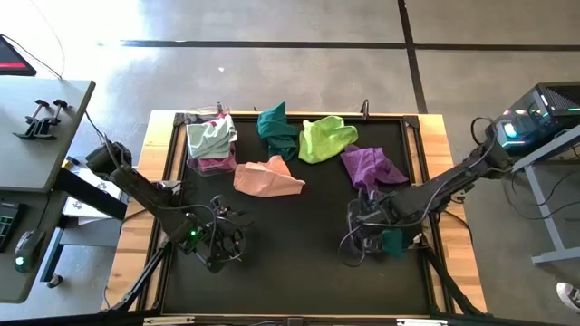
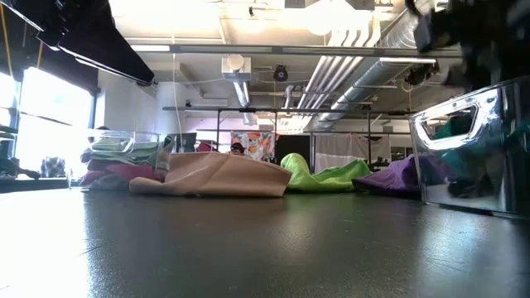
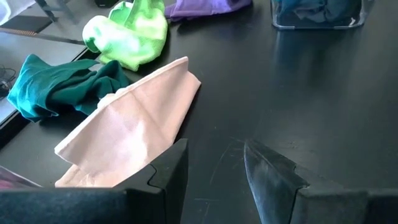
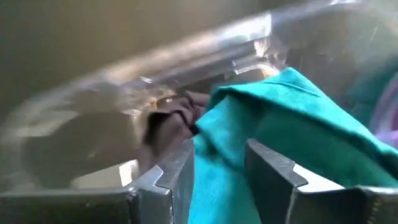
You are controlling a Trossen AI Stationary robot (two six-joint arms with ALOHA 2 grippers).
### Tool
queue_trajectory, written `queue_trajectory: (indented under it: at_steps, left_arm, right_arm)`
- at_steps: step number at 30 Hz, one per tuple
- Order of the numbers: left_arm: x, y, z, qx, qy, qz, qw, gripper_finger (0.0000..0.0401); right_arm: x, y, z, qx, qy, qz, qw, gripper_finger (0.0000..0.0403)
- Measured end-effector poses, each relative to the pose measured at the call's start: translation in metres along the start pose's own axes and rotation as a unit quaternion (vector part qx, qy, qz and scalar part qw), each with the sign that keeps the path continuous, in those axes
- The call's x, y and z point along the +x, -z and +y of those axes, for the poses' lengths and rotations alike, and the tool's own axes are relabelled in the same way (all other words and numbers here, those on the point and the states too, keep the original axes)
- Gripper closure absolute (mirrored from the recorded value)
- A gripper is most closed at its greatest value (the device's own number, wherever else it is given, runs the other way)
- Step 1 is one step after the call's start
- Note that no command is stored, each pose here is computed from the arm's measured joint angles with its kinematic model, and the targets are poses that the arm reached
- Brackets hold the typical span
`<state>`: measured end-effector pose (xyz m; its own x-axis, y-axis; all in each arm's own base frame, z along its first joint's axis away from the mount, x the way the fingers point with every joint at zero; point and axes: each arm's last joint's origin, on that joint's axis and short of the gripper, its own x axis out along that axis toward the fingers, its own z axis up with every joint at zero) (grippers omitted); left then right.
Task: Sort towels by color in basket
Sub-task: Put the green towel into the right transparent bin
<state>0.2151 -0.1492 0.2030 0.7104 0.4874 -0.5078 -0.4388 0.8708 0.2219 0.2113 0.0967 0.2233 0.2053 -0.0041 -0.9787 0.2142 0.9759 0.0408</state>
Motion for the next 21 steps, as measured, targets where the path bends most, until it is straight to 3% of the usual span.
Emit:
queue_trajectory:
  at_steps: [5, 10, 16, 21]
  left_arm:
    - [0.0, 0.0, 0.0, 0.0, 0.001, 0.001, 1.0, 0.0259]
    - [0.0, 0.0, 0.0, 0.0, 0.002, 0.003, 1.0, 0.0259]
    - [0.0, 0.0, 0.0, 0.0, 0.002, 0.003, 1.0, 0.0259]
    - [0.0, 0.0, 0.0, 0.0, 0.002, 0.003, 1.0, 0.0259]
  right_arm:
    - [-0.036, -0.002, 0.01, 0.018, 0.004, 0.014, 1.0, 0.0271]
    - [-0.048, 0.015, 0.01, 0.078, 0.035, 0.084, 0.993, 0.0271]
    - [-0.02, 0.036, 0.0, 0.106, 0.095, 0.139, 0.98, 0.0271]
    - [0.018, 0.047, -0.012, 0.101, 0.095, 0.144, 0.98, 0.0271]
